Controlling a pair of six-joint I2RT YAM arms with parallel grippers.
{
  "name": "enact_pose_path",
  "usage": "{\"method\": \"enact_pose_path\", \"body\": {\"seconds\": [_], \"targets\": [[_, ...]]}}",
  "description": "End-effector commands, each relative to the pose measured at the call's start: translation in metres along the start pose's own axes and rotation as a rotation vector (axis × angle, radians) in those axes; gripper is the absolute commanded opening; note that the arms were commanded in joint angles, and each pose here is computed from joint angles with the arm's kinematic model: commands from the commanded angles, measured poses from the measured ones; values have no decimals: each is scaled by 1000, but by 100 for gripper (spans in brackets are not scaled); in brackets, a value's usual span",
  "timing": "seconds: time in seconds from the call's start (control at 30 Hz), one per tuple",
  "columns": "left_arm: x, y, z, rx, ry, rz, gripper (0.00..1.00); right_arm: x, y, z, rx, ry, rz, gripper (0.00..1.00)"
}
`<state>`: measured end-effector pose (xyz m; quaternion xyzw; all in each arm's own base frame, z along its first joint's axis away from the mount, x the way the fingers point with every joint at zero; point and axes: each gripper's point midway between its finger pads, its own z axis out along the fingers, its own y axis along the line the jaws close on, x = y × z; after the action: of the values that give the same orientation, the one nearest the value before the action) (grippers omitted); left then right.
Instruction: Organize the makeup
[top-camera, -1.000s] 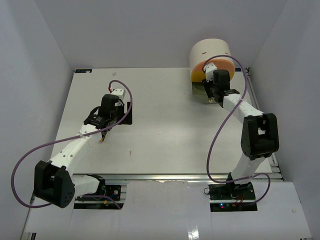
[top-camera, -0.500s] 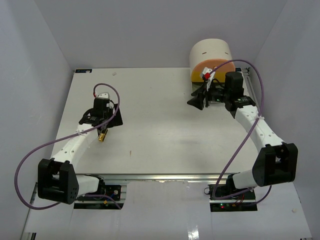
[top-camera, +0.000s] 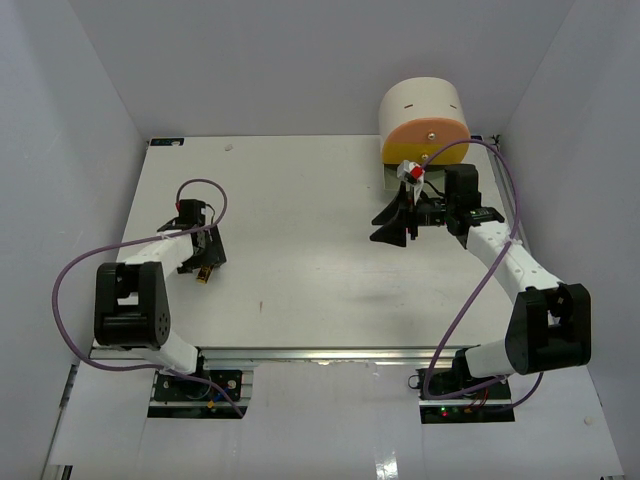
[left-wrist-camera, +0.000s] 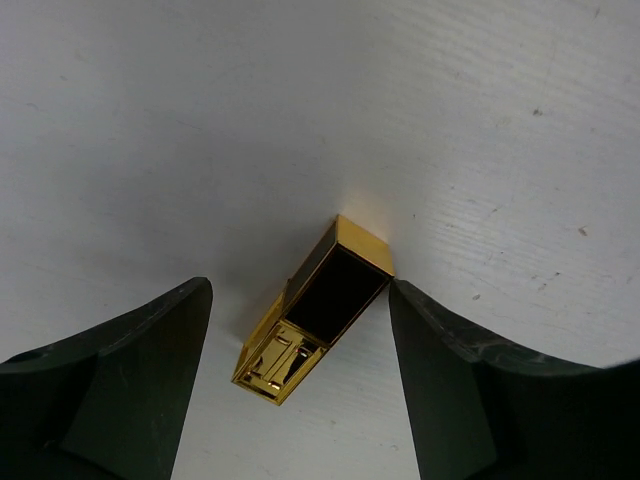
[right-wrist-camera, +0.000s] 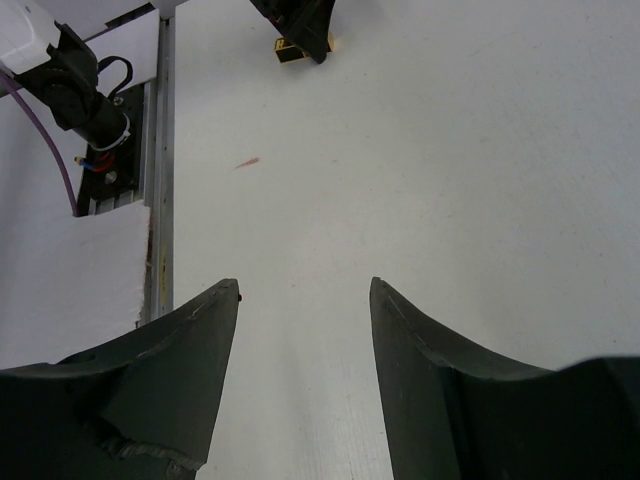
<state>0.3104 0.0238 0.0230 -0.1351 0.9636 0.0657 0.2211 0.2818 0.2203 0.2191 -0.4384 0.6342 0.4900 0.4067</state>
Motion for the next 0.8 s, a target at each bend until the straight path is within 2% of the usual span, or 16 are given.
{"method": "enact_pose_path", "body": {"seconds": [0.0, 0.17, 0.3, 0.43, 0.5, 0.53, 0.67, 0.77], "targets": [[10, -11, 8, 52, 72, 35, 73, -9, 9, -3, -45, -34, -28, 62], [9, -14, 7, 66, 67, 32, 67, -10, 11, -5, -44, -39, -37, 62], [5, -17, 5, 87, 57, 41, 54, -8, 10, -4, -46, -37, -27, 62], [-8, -34, -7, 180, 30, 19, 35, -8, 10, -5, -42, -35, -12, 61], [-20, -55, -23, 300, -3, -4, 18, -6, 12, -4, -46, -33, -4, 60], [-29, -69, -36, 384, -27, -25, 15, -5, 13, -3, -46, -30, 7, 60], [-62, -132, -114, 830, -128, -86, 7, 1, 20, 4, -91, -18, 61, 60], [-72, -176, -172, 1138, -174, -98, 7, 5, 28, 14, -165, -14, 147, 61]]}}
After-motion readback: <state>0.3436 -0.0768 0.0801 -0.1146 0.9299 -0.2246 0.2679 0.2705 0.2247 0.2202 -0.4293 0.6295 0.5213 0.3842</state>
